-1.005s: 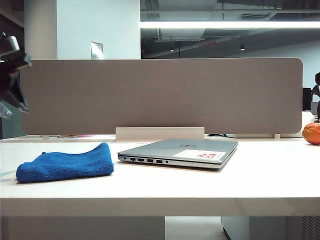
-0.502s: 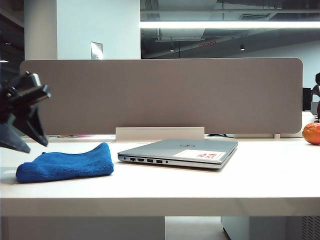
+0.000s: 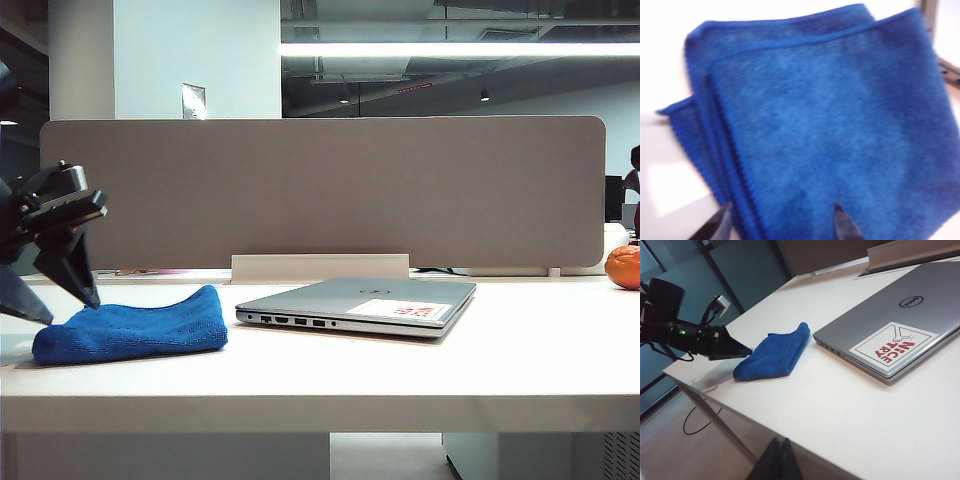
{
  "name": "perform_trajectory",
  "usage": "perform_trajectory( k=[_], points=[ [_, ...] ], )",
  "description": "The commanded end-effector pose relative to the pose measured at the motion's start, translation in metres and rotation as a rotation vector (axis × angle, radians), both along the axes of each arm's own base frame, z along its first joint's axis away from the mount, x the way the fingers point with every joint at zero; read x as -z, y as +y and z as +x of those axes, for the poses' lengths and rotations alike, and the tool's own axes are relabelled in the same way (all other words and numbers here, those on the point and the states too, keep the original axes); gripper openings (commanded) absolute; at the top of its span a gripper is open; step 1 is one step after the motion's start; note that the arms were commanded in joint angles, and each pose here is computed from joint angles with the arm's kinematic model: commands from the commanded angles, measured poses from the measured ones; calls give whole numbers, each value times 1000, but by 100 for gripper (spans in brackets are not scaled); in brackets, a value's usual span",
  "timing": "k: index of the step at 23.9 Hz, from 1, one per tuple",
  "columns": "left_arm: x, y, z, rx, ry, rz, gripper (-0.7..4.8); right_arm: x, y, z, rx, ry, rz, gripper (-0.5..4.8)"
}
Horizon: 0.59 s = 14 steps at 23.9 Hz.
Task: Pick up the blue rag and put it over the laptop.
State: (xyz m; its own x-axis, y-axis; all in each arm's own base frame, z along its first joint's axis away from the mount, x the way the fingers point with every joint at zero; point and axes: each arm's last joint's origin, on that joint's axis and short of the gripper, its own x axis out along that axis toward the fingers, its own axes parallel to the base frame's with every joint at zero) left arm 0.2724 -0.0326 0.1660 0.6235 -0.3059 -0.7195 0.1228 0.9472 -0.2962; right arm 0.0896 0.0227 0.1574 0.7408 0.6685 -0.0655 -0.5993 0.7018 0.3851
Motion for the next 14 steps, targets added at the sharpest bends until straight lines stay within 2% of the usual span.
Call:
perform_trajectory(
  k=[1,14],
  points=[
    [0,1,0,-17,7,23,247,1,0,0,1,-9,-2,0],
    [8,-6,3,7,24,22,241,1,0,0,12,-9,-3,0]
  ],
)
